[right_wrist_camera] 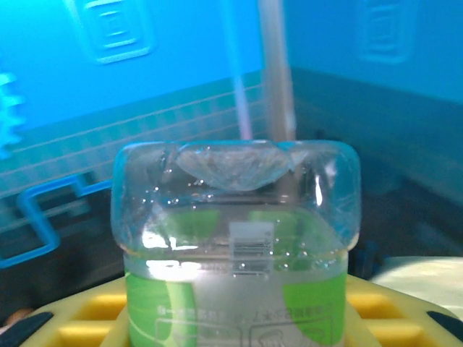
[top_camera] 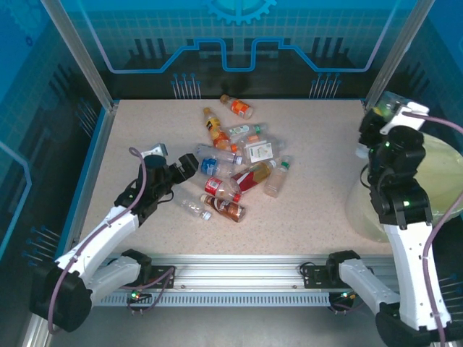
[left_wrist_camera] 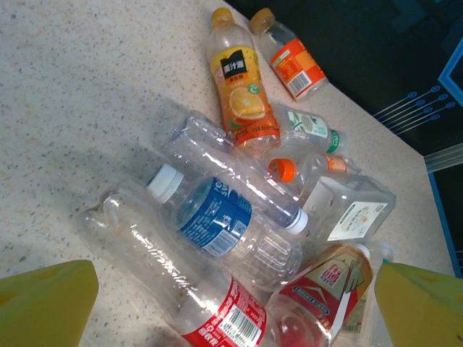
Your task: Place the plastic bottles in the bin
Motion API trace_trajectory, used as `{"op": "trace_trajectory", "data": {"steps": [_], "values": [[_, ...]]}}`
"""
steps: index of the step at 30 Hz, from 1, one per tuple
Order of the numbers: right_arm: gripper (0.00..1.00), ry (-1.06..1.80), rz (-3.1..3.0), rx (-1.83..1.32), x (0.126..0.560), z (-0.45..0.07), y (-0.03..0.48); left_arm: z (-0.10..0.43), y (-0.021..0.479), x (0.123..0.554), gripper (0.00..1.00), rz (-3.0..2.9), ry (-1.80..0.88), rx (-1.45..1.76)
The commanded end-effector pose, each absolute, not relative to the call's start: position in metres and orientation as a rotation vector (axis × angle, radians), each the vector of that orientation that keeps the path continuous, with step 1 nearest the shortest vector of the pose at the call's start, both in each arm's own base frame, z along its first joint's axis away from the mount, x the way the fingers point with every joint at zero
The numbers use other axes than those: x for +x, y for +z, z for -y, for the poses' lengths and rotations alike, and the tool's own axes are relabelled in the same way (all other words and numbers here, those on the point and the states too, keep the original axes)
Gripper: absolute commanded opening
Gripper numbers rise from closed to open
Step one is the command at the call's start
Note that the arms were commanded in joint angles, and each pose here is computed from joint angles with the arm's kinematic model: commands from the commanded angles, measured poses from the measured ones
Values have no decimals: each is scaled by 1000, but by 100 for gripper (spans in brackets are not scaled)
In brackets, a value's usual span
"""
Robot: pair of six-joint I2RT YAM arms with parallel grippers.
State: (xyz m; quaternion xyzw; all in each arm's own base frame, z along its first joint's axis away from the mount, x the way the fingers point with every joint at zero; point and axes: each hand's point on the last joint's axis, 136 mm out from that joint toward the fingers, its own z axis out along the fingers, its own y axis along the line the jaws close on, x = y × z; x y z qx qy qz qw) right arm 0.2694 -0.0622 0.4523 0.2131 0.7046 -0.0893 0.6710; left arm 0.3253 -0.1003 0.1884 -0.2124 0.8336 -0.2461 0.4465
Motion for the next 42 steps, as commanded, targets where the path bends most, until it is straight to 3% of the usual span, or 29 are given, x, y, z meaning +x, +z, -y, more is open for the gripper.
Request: {"op": "trace_trajectory", "data": {"steps": [1,10,20,33,42], "values": [[39,-353,-1606,572,254,101,447,103,212,333,99,-2006,-609,-508],[40,-394,-1752,880,239,169,381,107,215,336,99,-2035,-580,-476],[41,-68,-1993,931,273,150,299,108,212,340,99,-2074,-539,-448],[43,204,-1994,858,314,128,284,100,198,340,99,-2112,-468,-483],[61,132,-1990,891,303,134,286,94,196,339,99,-2116,-423,-498]]}}
